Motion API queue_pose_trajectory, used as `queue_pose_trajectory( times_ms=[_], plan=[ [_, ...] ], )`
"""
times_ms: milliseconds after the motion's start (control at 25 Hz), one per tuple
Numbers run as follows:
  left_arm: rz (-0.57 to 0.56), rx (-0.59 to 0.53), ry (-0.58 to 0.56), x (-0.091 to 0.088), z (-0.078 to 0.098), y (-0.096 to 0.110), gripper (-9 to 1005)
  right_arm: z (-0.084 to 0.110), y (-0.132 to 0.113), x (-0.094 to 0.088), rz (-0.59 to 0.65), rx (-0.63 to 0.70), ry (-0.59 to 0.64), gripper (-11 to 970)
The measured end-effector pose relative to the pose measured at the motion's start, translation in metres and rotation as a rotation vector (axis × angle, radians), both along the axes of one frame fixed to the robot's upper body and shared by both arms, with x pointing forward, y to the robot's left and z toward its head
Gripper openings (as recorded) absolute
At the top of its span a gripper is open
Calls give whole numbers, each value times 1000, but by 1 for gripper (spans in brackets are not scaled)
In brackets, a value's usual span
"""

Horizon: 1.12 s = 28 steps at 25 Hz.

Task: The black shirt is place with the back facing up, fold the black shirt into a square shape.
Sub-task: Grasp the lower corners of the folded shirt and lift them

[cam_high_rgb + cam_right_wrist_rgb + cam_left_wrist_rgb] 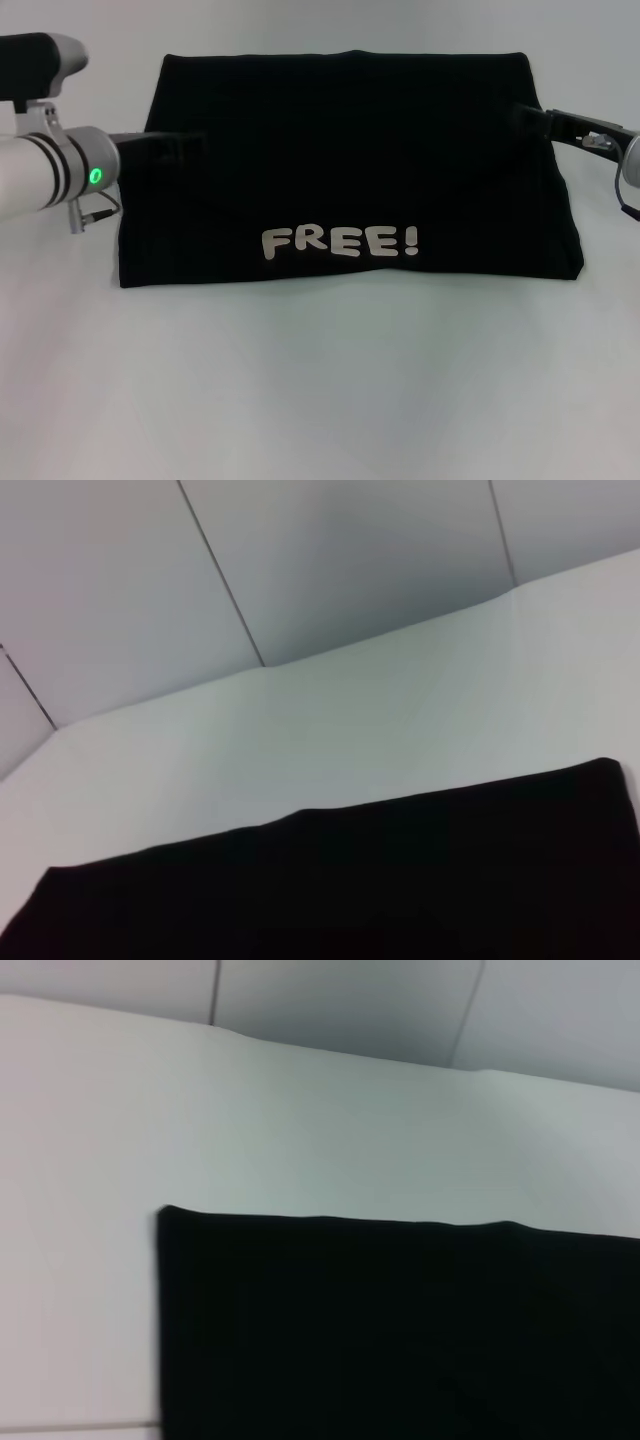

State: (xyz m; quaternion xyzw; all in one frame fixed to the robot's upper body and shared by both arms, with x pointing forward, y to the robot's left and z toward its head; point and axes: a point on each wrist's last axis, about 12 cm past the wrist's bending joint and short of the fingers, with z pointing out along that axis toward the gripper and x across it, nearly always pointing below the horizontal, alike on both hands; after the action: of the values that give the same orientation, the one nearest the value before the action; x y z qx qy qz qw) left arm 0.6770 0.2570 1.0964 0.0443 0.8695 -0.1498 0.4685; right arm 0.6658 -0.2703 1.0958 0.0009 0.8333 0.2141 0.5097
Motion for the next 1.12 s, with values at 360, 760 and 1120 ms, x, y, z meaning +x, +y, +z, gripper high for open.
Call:
queue_pose_trajectory(
  times_ms=[360,760,1120],
  plan=[
    [-38,-64,7,-13,13,27,785,0,5,1,-7,26,-15,689],
    [-28,-171,100,-46,6,61,843,-1,-13,-9,47,40,-13,687],
    [-77,-177,179,-81,-9,76,836,-5,-51,-45,145,164,13,686]
  ],
)
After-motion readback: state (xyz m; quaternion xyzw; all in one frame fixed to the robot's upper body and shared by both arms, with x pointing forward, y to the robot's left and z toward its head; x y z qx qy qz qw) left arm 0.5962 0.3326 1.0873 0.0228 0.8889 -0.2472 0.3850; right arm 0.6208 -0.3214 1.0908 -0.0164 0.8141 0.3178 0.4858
